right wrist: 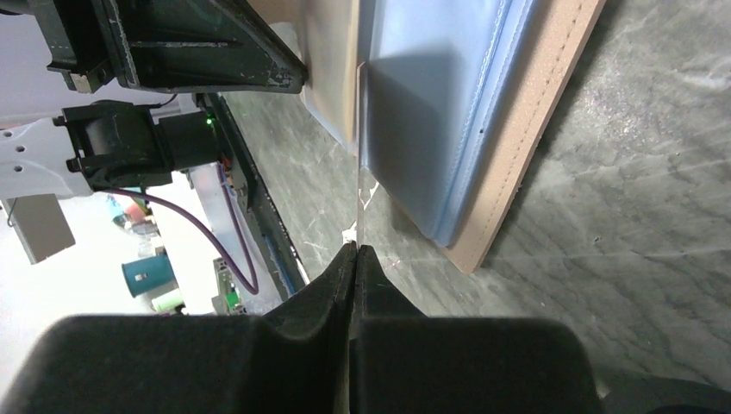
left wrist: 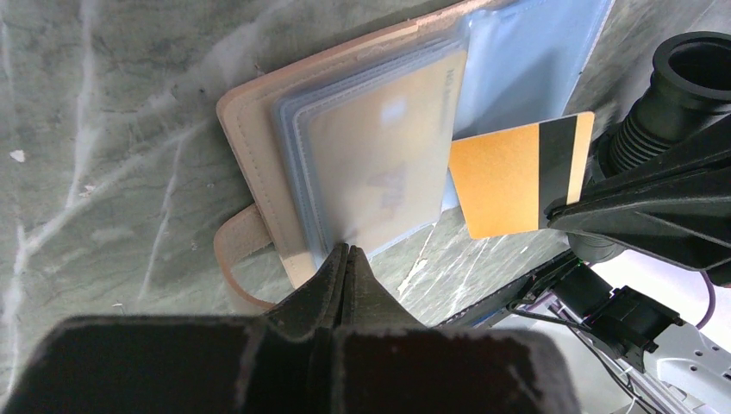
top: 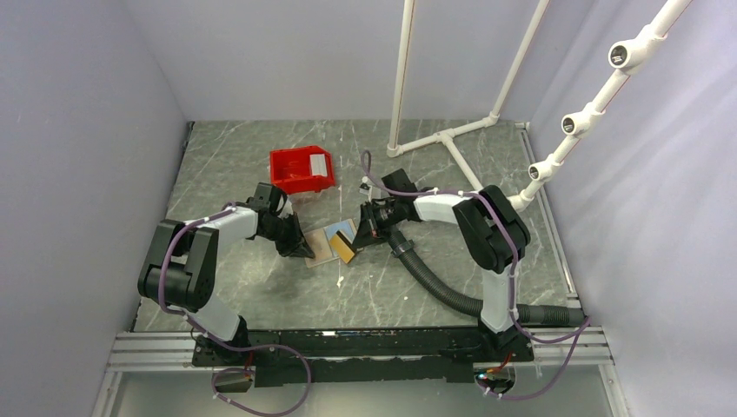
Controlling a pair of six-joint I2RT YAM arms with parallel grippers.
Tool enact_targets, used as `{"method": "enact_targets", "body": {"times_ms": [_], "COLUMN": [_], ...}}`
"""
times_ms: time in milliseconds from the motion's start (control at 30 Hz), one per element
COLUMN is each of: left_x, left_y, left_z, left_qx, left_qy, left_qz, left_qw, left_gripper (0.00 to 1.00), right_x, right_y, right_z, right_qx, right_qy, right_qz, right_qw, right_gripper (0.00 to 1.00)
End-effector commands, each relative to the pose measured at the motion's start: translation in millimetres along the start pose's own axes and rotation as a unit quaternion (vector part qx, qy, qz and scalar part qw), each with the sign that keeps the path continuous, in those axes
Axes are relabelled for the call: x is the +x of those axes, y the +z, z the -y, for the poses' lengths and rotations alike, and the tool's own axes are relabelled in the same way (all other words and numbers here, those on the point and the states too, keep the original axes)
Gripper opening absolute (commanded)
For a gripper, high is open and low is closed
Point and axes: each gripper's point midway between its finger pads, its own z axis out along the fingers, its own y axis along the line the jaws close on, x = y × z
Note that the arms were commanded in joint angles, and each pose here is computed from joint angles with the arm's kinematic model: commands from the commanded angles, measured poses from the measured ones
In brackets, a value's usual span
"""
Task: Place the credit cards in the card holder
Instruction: Insert the credit card into the card holder.
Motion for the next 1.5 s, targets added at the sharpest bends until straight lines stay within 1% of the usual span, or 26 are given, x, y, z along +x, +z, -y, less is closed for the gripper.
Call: {"method": "enact_targets", "body": {"times_ms": [0, 267, 600, 1000, 1300, 1467], "left_x": [4.6, 4.1, 4.8, 4.7, 4.8, 5.6], "left_y": [6.6, 4.4, 7.4, 4.6, 3.3, 2.6], "left_z": [-26.8, -25.0, -22.3, -19.8, -18.6, -19.2], "left_qx": [-0.055, -0.051, -0.038, -0.034, -0.031, -0.032], "left_qy": [0.003, 0.006, 0.001, 0.003, 0.004, 0.006], "left_qz": [-0.004, 0.002, 0.002, 0.006, 0.009, 0.009], "left_qw": [0.998, 0.999, 0.999, 0.999, 0.999, 0.999], "left_gripper": [0.00, 0.00, 0.00, 0.00, 0.00, 0.00], "right_x": [-12.7, -15.7, -8.8, -4.7, 1.5, -5.0], "right_y": [-12.6, -19.2, -6.9, 1.1, 10.8, 14.9], "right_z": [-22.2, -21.2, -16.0, -4.0, -10.5, -10.0], "right_qx": [-0.014, -0.009, -0.029, -0.014, -0.036, -0.040], "right_qy": [-0.043, -0.040, -0.029, -0.020, -0.027, -0.025], "right_qz": [0.028, 0.042, 0.017, 0.010, -0.008, -0.002], "right_qw": [0.999, 0.998, 0.999, 1.000, 0.999, 0.999], "right_gripper": [0.00, 0.00, 0.00, 0.00, 0.00, 0.00]}}
